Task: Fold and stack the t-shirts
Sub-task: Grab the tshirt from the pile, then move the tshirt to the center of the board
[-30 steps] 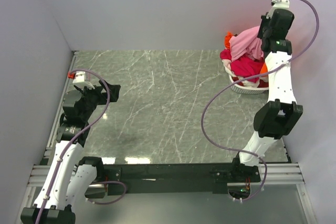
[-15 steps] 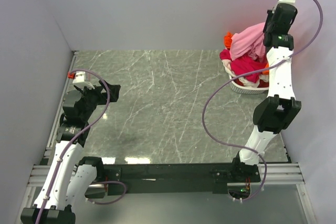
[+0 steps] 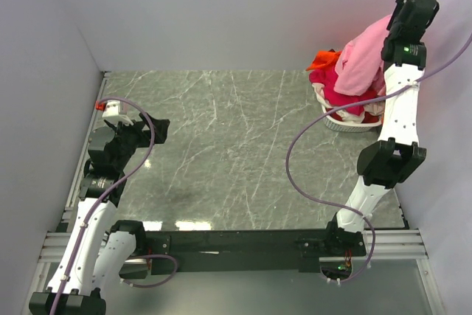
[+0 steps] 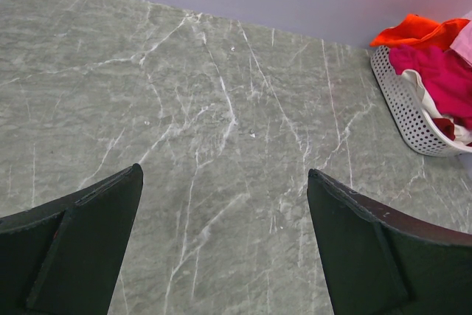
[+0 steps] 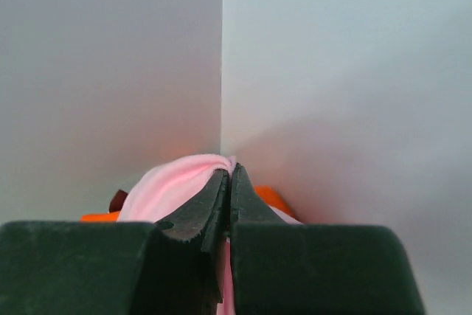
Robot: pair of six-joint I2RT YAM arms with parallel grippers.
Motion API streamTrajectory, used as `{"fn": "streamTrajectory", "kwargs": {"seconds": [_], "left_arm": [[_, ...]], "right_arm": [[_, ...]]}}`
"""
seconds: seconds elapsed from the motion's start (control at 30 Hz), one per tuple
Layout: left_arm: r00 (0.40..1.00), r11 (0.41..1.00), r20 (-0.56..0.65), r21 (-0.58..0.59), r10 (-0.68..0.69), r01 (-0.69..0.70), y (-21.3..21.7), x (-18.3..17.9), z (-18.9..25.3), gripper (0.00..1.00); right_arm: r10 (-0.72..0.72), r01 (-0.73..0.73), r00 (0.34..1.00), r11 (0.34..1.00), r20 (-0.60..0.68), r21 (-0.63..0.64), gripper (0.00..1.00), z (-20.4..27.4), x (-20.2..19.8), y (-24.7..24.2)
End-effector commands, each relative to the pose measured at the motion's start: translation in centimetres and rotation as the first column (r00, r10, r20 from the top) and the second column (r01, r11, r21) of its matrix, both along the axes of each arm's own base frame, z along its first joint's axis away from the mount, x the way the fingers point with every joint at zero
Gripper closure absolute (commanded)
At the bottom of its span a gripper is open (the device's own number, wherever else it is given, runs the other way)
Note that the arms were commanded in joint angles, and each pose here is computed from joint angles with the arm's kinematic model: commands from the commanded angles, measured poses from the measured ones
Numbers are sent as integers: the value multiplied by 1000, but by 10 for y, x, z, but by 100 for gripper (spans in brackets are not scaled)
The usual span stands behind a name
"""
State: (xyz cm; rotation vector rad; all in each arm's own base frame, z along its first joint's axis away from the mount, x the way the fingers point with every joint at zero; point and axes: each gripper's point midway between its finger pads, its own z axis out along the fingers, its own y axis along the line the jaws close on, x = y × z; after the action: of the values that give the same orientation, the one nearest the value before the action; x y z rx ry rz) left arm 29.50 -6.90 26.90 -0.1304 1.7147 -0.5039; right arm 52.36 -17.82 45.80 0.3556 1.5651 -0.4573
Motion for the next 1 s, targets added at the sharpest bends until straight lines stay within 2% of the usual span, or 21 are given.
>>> {"fn": "streamTrajectory", "kwargs": {"seconds": [0.0, 0.37, 0.67, 0.77, 0.97], "left_arm": [[998, 1000, 62, 0, -16, 16, -2, 2, 18, 1], [998, 1000, 64, 1, -16, 16, -2, 2, 19, 1], [998, 1000, 67, -1, -19, 19, -2, 2, 20, 1], [997, 1000, 69, 1, -18, 18, -2, 1, 20, 1], [997, 1000, 82, 2, -18, 18, -2, -1, 23, 1]], "right_arm": [[-30, 41, 971, 998, 238, -45, 100, 86, -26, -4], [32, -23, 968, 999, 251, -37, 100, 91, -27, 7], [234, -231, 917, 972, 323, -49, 100, 138, -62, 62], [287, -285, 904, 957, 317, -55, 100, 139, -68, 82], [353, -342, 875, 935, 330, -93, 100, 156, -89, 115]]}}
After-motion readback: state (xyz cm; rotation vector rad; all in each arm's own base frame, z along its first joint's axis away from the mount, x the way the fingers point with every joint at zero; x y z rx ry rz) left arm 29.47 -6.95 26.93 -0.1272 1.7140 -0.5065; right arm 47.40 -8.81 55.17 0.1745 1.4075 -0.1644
